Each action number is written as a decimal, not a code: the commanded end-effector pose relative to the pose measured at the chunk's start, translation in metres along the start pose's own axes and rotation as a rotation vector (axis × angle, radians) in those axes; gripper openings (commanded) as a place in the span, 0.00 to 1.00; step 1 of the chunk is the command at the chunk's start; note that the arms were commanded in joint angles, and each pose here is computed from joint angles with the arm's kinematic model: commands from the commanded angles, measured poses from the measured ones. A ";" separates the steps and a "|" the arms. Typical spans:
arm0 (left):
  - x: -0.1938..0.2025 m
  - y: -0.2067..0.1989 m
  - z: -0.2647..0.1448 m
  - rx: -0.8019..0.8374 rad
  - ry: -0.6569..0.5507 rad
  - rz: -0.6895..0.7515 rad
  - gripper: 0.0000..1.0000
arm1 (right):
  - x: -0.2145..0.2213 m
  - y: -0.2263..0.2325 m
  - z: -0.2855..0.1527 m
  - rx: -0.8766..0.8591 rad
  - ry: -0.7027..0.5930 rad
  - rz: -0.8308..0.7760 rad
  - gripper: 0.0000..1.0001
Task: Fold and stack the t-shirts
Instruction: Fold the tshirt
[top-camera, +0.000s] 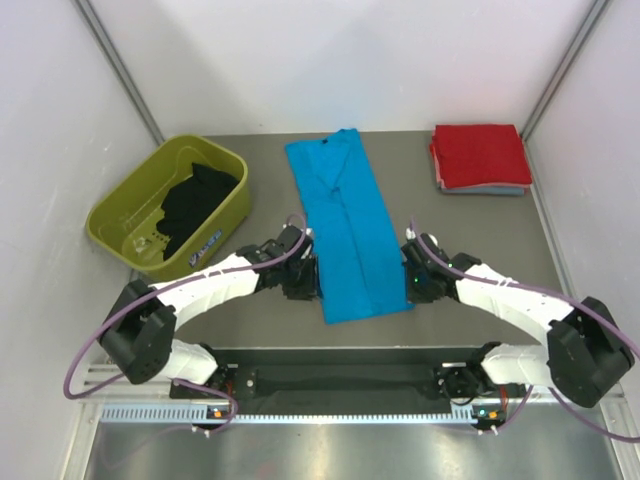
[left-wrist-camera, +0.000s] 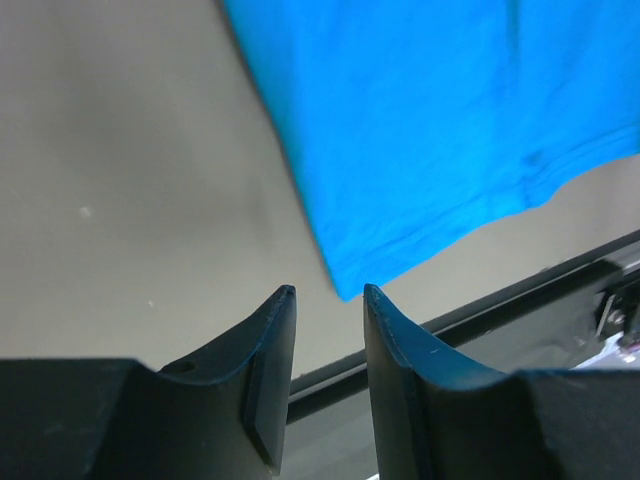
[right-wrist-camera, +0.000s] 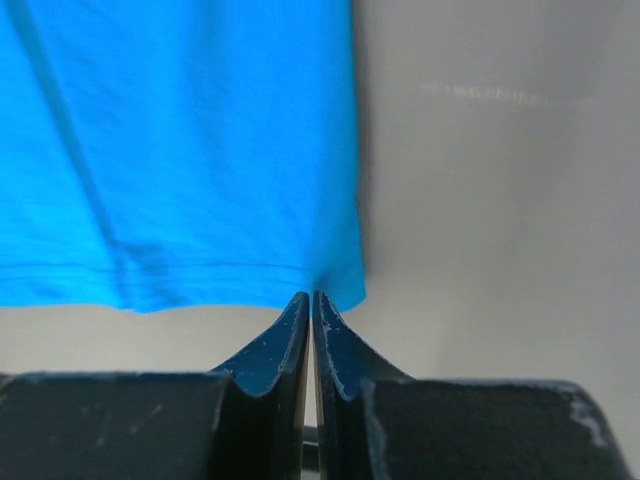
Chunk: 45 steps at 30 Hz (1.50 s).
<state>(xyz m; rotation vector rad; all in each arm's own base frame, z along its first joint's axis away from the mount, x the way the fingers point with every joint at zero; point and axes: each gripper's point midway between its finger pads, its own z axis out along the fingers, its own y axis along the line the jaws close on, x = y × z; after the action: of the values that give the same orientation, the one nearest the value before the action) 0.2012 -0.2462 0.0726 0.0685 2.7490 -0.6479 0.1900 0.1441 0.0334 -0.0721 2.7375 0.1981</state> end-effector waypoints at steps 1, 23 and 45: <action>-0.001 -0.019 0.000 0.074 -0.044 -0.041 0.39 | -0.036 0.023 -0.031 -0.076 -0.114 -0.005 0.06; 0.047 0.009 0.036 -0.078 0.060 -0.087 0.06 | -0.060 0.029 -0.053 -0.093 -0.187 -0.007 0.10; 0.044 -0.011 0.017 0.022 0.028 -0.151 0.40 | -0.056 0.022 -0.048 -0.045 -0.163 0.023 0.11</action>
<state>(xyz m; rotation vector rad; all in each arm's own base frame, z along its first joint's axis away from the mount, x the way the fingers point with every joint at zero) 0.1627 -0.2532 0.0431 -0.0500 2.8049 -0.6427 0.2116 0.1550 0.0822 -0.0521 2.6299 0.2472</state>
